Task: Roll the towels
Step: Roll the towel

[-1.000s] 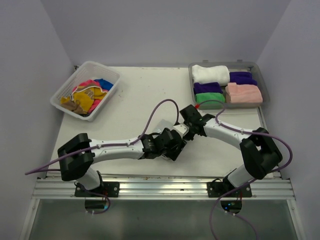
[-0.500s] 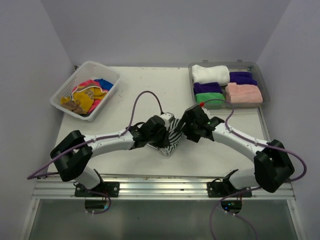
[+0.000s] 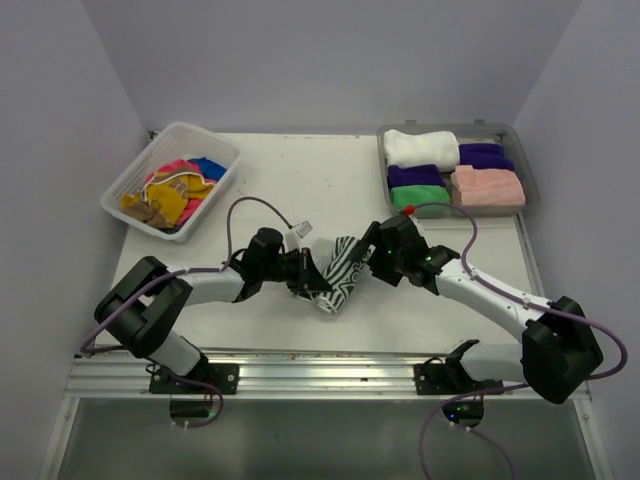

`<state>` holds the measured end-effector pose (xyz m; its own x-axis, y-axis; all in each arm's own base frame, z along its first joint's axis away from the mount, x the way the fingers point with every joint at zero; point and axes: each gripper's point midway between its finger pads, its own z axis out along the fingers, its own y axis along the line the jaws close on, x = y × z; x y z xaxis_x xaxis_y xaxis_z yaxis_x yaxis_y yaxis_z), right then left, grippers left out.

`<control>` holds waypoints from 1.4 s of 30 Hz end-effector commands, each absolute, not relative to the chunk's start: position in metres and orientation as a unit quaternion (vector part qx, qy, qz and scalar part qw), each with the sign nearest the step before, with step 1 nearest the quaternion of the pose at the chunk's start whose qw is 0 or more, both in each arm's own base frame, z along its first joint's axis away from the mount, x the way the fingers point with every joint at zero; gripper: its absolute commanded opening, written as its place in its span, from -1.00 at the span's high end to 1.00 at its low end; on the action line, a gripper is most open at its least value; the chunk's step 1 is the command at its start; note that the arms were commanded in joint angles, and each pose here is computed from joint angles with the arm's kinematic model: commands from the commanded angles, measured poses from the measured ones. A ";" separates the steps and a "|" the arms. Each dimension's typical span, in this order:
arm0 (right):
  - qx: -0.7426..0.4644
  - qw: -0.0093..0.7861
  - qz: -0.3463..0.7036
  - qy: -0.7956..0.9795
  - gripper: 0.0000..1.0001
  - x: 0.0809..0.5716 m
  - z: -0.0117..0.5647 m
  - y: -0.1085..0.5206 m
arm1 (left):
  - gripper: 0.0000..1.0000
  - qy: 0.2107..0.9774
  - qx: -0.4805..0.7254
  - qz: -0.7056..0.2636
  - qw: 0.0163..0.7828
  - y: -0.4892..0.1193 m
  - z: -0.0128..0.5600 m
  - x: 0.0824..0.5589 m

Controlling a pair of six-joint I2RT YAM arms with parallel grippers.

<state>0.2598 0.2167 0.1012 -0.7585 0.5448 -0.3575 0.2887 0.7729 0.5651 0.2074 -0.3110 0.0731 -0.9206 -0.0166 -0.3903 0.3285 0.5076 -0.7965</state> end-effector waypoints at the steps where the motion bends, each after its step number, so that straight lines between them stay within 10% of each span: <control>1: 0.221 0.276 0.280 0.893 -0.70 0.267 0.108 0.226 | 1.00 0.810 0.089 -0.561 0.144 -0.316 0.094 0.199; 20: 0.231 0.208 0.217 0.926 -0.33 0.272 0.039 0.244 | 1.00 0.806 0.050 -0.584 0.085 -0.305 0.075 0.195; 27: 0.239 0.186 0.167 0.938 0.72 0.269 0.025 0.235 | 0.09 0.858 0.098 -0.486 0.136 -0.287 0.072 0.206; 42: 0.267 0.176 0.145 0.937 0.96 0.265 0.036 0.228 | -0.57 0.893 0.180 -0.252 0.327 -0.288 0.130 0.229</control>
<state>0.2776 0.2497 0.0494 -0.8020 0.5428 -0.2493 0.3881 0.7909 0.4732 0.2247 -0.2944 0.1326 -0.7814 0.1010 -0.6159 0.4822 0.7240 -0.4932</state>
